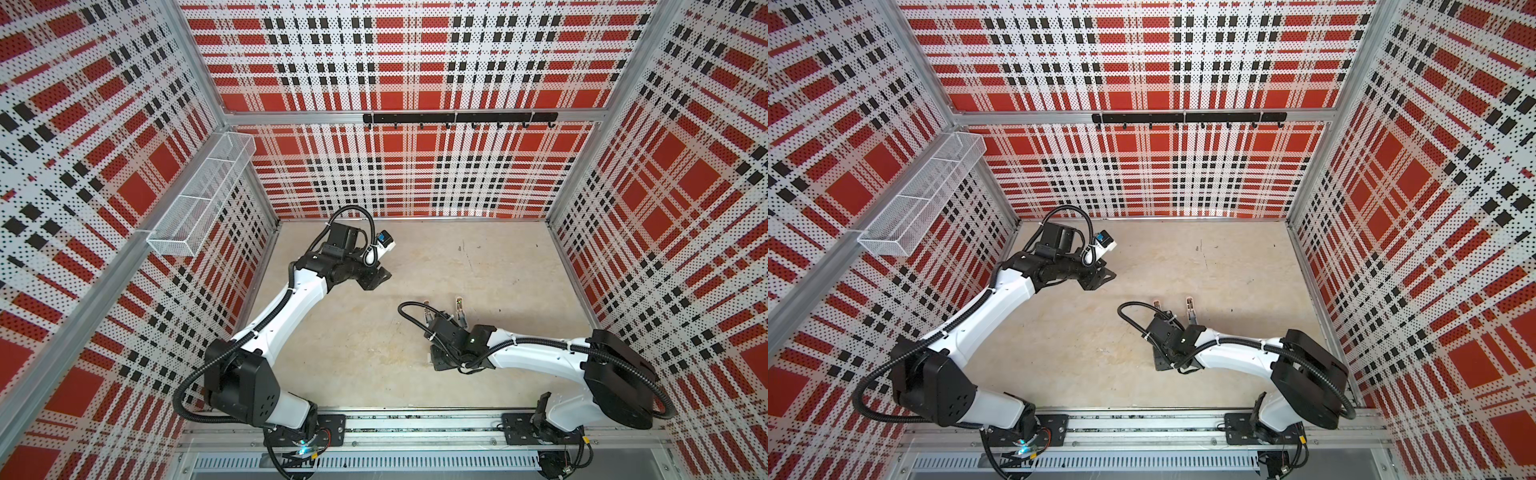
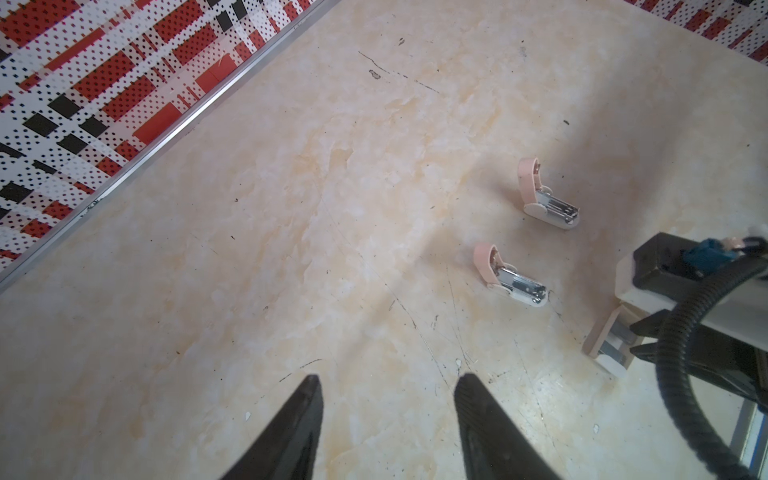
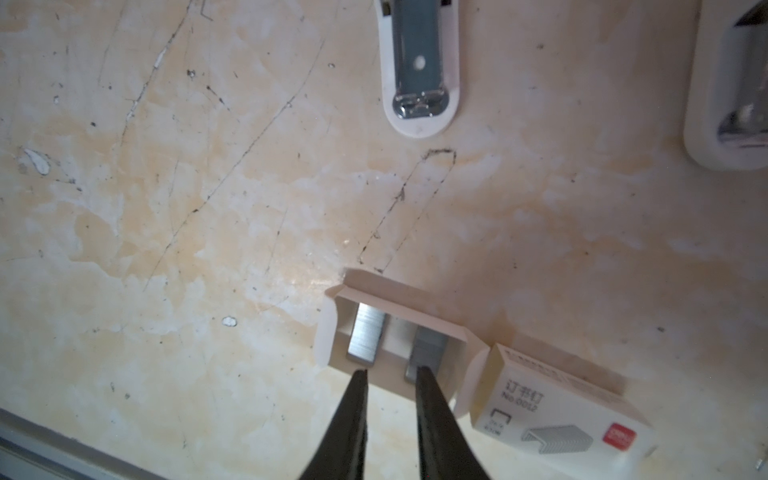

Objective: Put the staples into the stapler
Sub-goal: 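Lower the open right gripper into the white staple box over the staples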

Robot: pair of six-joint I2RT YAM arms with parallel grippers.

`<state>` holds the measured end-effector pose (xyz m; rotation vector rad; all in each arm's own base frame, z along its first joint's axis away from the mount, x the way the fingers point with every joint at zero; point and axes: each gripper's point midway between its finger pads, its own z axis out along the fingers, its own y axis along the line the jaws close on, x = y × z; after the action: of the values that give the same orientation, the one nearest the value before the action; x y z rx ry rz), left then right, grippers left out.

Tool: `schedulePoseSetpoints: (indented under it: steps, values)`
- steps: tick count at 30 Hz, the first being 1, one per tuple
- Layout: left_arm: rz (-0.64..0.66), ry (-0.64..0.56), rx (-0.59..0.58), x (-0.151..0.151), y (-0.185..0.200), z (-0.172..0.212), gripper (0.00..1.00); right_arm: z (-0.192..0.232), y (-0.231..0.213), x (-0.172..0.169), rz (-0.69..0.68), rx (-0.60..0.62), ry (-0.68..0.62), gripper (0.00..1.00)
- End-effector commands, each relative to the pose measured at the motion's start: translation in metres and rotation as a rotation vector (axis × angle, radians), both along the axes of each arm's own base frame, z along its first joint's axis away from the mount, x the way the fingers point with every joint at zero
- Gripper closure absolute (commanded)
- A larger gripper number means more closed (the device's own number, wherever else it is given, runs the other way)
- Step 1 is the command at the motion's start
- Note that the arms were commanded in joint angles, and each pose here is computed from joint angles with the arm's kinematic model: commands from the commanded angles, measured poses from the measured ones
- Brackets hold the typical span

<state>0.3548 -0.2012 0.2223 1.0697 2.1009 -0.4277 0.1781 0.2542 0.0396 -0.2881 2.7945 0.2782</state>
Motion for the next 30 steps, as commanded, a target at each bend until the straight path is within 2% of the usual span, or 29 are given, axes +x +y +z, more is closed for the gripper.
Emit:
schedulePoseSetpoints:
  steps: [1, 30]
  values:
    - [-0.002, 0.014, -0.020, 0.0021, -0.0026, -0.0041, 0.44, 0.0014, -0.0018, 0.0032, -0.025, -0.022, -0.015, 0.75]
    - [0.002, 0.015, -0.035, 0.0034, 0.0010, -0.0060, 0.44, -0.0073, -0.0022, 0.0047, -0.026, -0.074, 0.004, 0.72]
